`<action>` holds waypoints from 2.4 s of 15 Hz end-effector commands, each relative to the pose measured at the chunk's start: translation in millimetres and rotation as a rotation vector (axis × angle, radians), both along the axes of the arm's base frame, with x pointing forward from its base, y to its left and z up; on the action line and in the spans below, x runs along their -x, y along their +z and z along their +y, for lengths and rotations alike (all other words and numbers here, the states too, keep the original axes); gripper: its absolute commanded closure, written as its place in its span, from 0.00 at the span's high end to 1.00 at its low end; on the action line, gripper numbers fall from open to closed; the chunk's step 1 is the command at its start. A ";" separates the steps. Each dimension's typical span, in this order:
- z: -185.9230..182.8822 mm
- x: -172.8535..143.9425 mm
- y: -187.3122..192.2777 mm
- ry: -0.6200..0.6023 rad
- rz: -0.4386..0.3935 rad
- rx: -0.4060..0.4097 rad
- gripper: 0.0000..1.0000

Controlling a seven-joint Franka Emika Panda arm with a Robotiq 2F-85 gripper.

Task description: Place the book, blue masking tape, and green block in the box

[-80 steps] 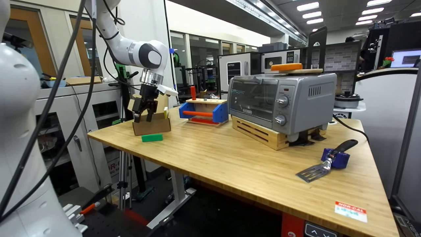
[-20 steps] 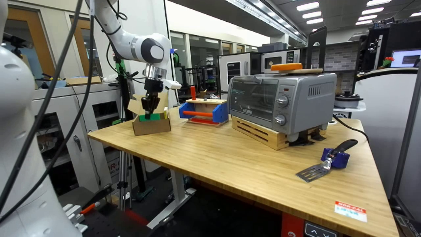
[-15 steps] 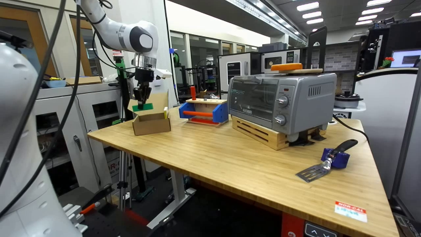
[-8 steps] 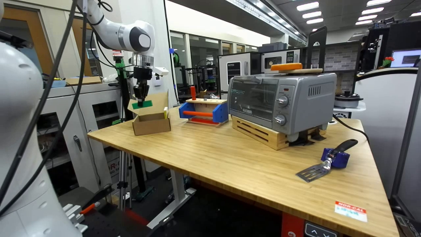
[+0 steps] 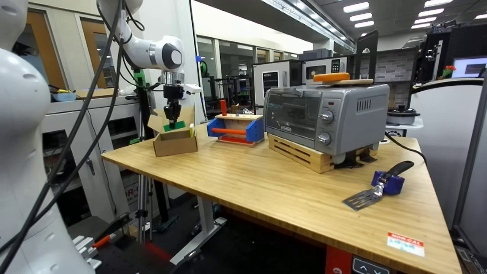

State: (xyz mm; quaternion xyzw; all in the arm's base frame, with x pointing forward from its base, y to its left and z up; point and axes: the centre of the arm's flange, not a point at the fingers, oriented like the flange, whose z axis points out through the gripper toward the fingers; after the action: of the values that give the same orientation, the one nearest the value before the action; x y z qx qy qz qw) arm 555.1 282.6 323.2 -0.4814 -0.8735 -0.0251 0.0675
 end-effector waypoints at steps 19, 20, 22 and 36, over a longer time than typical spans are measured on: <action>60.7 -56.2 -20.3 0.069 0.058 -0.032 0.04; 60.4 -57.4 -21.4 0.069 0.061 -0.033 0.04; 59.6 -60.1 -22.8 0.069 0.070 -0.036 0.04; 59.7 -60.8 -28.8 0.142 0.114 -0.054 0.04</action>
State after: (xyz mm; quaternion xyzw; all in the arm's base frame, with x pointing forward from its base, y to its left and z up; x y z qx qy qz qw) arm 608.7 341.7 293.1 -0.4303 -0.8947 -0.0156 0.1187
